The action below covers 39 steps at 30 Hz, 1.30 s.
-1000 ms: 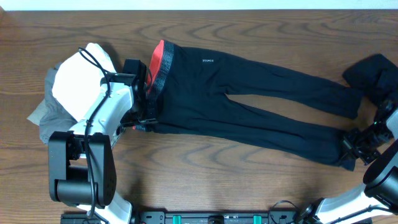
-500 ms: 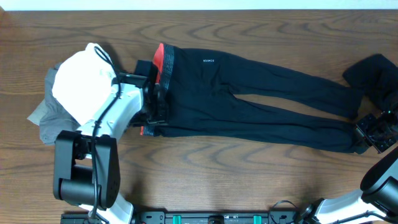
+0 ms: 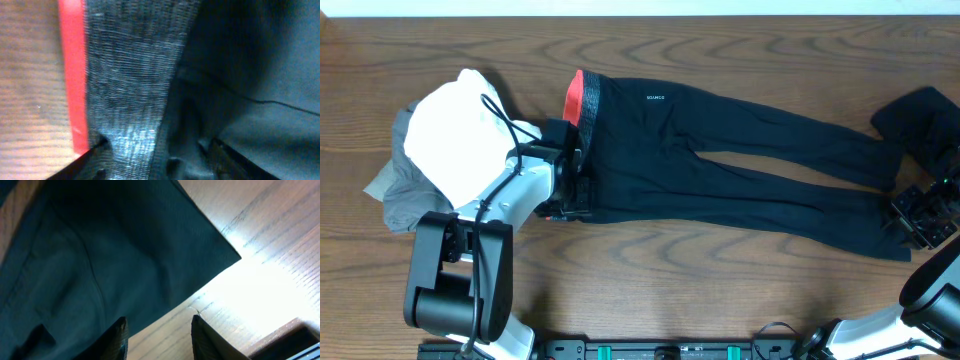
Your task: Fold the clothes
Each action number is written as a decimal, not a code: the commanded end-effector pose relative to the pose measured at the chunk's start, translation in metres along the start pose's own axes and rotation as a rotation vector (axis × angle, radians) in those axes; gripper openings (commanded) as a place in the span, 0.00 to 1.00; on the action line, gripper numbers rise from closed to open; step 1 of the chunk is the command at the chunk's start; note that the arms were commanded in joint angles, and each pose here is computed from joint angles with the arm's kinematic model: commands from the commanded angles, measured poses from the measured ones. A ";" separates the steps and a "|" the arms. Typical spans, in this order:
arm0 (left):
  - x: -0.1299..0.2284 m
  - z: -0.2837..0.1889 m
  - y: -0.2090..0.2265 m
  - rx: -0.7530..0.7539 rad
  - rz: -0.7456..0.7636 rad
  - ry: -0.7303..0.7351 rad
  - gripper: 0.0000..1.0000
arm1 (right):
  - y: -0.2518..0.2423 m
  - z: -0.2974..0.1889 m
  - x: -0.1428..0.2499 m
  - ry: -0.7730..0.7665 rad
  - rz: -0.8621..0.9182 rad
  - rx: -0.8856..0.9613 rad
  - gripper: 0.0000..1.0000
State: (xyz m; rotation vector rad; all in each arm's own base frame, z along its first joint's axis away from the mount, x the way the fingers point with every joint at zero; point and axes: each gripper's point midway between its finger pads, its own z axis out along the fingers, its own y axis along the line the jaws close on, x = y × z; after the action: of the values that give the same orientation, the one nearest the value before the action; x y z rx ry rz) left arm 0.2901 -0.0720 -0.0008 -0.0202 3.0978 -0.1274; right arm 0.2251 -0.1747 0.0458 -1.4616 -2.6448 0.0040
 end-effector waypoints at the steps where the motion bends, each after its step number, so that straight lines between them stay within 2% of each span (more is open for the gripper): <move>1: 0.013 0.015 0.003 0.001 0.008 0.050 0.36 | -0.004 -0.007 -0.001 -0.011 0.004 0.006 0.44; 3: 0.013 0.014 0.002 0.001 0.008 0.050 0.15 | -0.008 -0.007 0.002 0.003 0.007 0.017 0.48; 4: 0.013 0.014 0.002 0.001 0.008 0.050 0.08 | -0.010 -0.007 0.003 0.006 0.009 0.023 0.50; 5: 0.012 0.013 0.002 0.002 0.008 0.051 0.06 | -0.013 -0.007 0.003 0.007 0.014 0.033 0.52; 8: 0.009 0.008 0.001 0.001 0.008 0.050 0.06 | -0.021 -0.003 0.004 0.012 0.033 0.054 0.56; 16: -0.006 -0.014 -0.004 0.011 0.012 0.004 0.06 | -0.037 0.027 0.024 0.067 0.128 0.082 0.57; 23: -0.003 -0.015 -0.003 0.009 0.012 0.014 0.06 | -0.040 0.056 0.019 0.015 0.183 0.049 0.57; 26: -0.002 -0.015 -0.003 0.008 0.011 0.017 0.06 | -0.038 0.064 0.014 -0.021 0.204 0.035 0.50; 31: -0.002 -0.022 -0.003 0.008 0.015 0.019 0.06 | -0.030 0.066 0.007 -0.047 0.208 -0.011 0.15; 34: -0.006 -0.033 -0.005 0.012 0.017 -0.004 0.06 | -0.024 0.060 0.005 -0.040 0.198 -0.046 0.02; 39: -0.011 -0.068 -0.009 0.029 0.022 -0.083 0.06 | -0.022 0.034 0.006 -0.060 0.184 -0.068 0.01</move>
State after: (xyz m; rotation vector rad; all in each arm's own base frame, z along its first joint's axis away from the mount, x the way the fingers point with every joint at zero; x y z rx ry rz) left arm 0.2854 -0.0710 0.0375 -0.0062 3.1056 -0.1341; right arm 0.1918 -0.1705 -0.0037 -1.7197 -2.5181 -0.0371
